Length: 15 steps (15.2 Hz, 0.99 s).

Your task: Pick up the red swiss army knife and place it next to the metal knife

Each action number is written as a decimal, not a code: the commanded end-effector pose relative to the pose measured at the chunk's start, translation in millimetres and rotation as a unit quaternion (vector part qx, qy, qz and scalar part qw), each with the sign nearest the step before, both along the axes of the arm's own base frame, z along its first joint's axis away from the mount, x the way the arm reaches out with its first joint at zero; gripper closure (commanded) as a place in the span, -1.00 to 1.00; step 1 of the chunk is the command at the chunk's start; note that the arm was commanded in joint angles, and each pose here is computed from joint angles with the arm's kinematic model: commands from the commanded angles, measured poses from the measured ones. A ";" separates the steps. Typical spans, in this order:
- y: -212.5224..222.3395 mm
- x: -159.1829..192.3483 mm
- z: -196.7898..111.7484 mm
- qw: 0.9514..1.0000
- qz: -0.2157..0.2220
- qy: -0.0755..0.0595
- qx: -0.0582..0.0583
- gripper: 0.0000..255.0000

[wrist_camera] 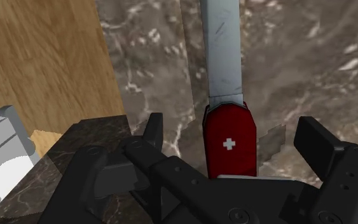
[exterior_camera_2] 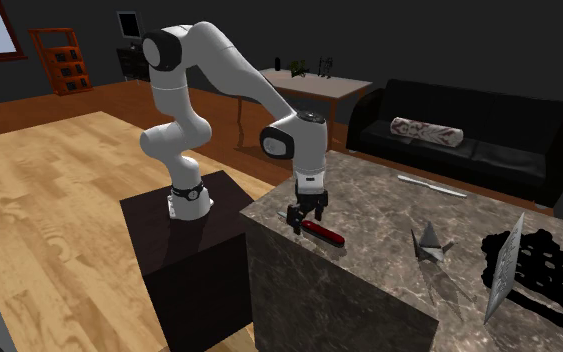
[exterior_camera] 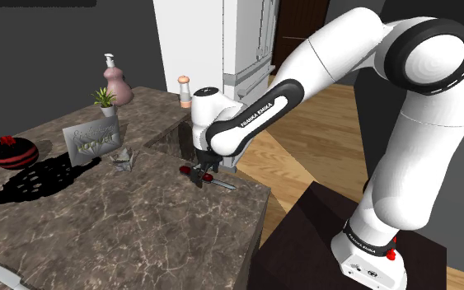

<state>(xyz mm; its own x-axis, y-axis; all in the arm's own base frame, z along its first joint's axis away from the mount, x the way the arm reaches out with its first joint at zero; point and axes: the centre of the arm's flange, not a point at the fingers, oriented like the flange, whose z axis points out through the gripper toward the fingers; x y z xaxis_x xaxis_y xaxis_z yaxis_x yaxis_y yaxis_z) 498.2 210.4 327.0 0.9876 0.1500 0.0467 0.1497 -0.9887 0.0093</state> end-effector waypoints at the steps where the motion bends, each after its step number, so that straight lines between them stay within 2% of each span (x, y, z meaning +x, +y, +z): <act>1: 0.0 0.0 0.0 1.000 0.000 0.000 0.000 -1.00; 2: 0.0 0.0 0.0 1.000 0.000 0.000 0.000 1.00; 11: 0.0 0.0 -0.1 1.000 0.000 0.000 0.000 1.00; 15: 0.0 0.0 21.1 1.000 0.000 0.000 0.000 1.00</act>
<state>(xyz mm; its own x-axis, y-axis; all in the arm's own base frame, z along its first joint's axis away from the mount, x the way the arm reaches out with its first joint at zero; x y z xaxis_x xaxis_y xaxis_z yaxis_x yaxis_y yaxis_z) 499.4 211.6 342.8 0.9875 0.1505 0.0476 0.1502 -0.9886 0.0092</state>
